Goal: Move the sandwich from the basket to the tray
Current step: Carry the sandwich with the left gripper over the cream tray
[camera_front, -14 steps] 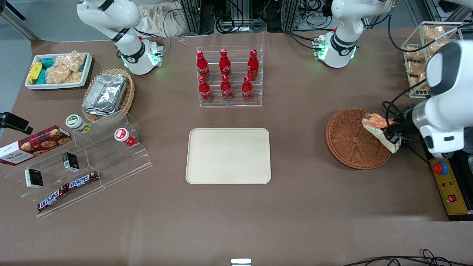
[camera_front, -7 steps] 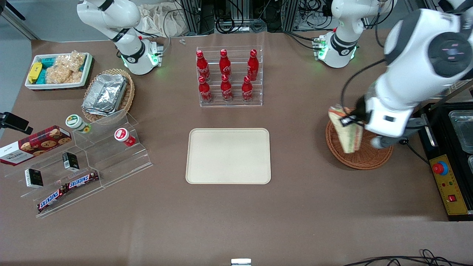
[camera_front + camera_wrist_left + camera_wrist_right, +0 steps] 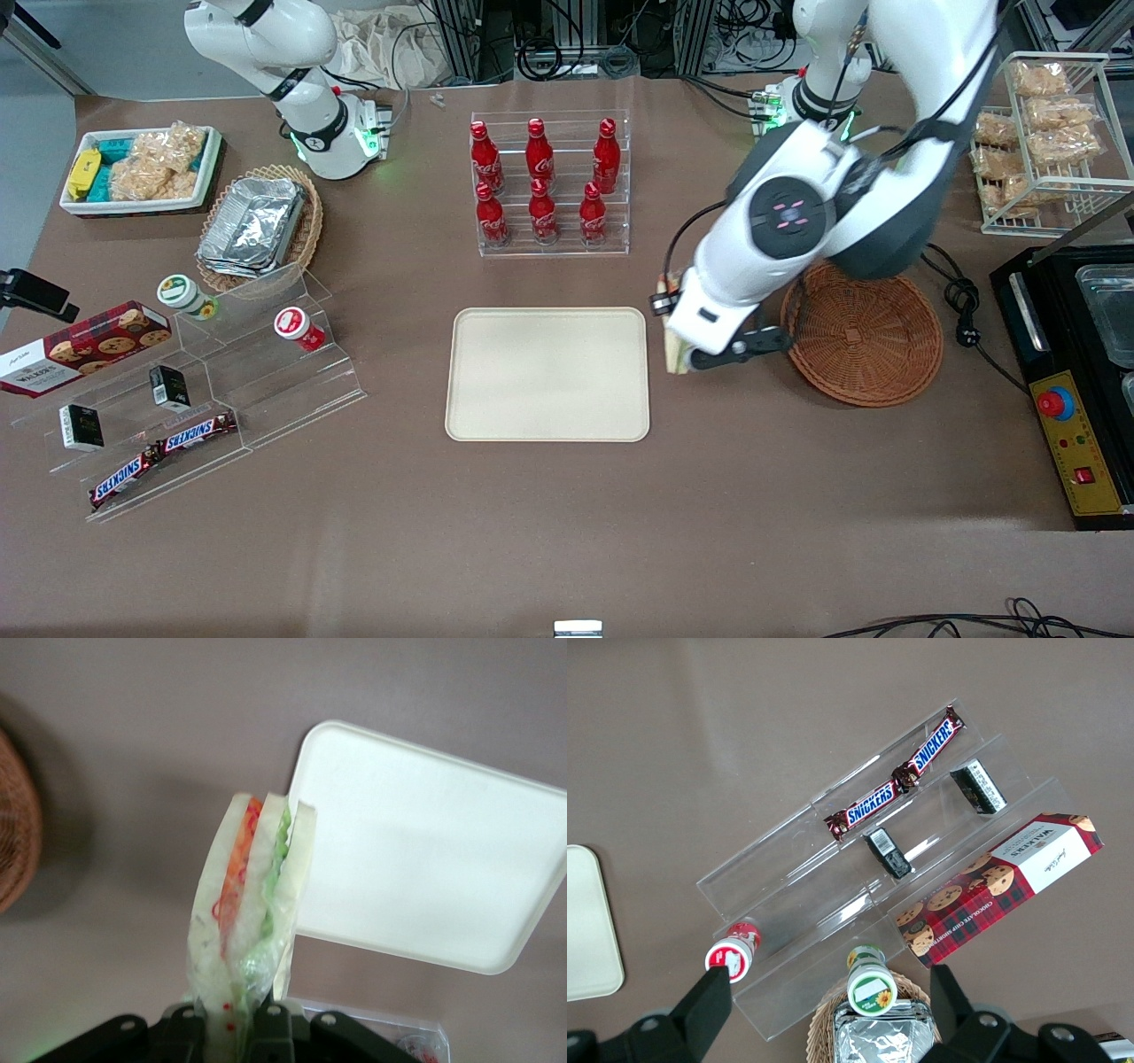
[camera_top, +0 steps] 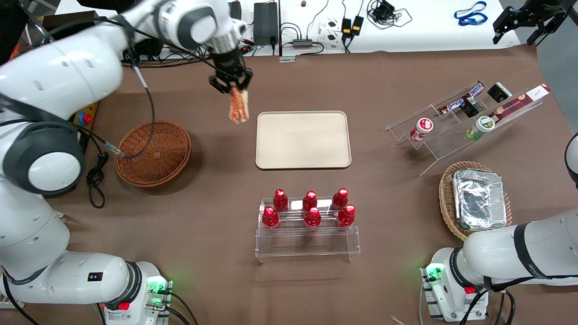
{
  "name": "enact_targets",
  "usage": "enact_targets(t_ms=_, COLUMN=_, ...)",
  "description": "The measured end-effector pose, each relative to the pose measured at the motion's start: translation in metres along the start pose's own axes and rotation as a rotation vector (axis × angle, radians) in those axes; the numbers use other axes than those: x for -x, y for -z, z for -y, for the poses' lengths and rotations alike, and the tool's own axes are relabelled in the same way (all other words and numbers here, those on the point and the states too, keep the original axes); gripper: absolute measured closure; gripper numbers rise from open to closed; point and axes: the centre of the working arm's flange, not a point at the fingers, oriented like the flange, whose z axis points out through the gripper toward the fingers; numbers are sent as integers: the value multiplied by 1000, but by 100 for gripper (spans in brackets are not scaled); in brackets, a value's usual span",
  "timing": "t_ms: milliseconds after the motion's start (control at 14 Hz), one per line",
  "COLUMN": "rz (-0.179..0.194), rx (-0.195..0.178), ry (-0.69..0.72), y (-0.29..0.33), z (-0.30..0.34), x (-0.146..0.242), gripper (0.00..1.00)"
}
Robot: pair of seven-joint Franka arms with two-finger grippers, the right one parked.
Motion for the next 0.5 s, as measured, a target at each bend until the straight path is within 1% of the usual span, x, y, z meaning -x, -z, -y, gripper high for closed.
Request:
enact_targets(t_ms=71, rz=-18, rx=5, ry=6, y=-23, z=-16, x=2, gripper=81)
enact_targets(t_ms=214, rz=-54, rx=27, ry=6, y=-70, z=-45, x=4, gripper=81)
enact_targets(t_ms=357, rz=-68, rx=29, ry=-8, y=-116, z=-60, x=4, gripper=81)
enact_targets(t_ms=500, rz=-83, rx=42, ry=-31, y=-156, z=-70, x=2, gripper=81)
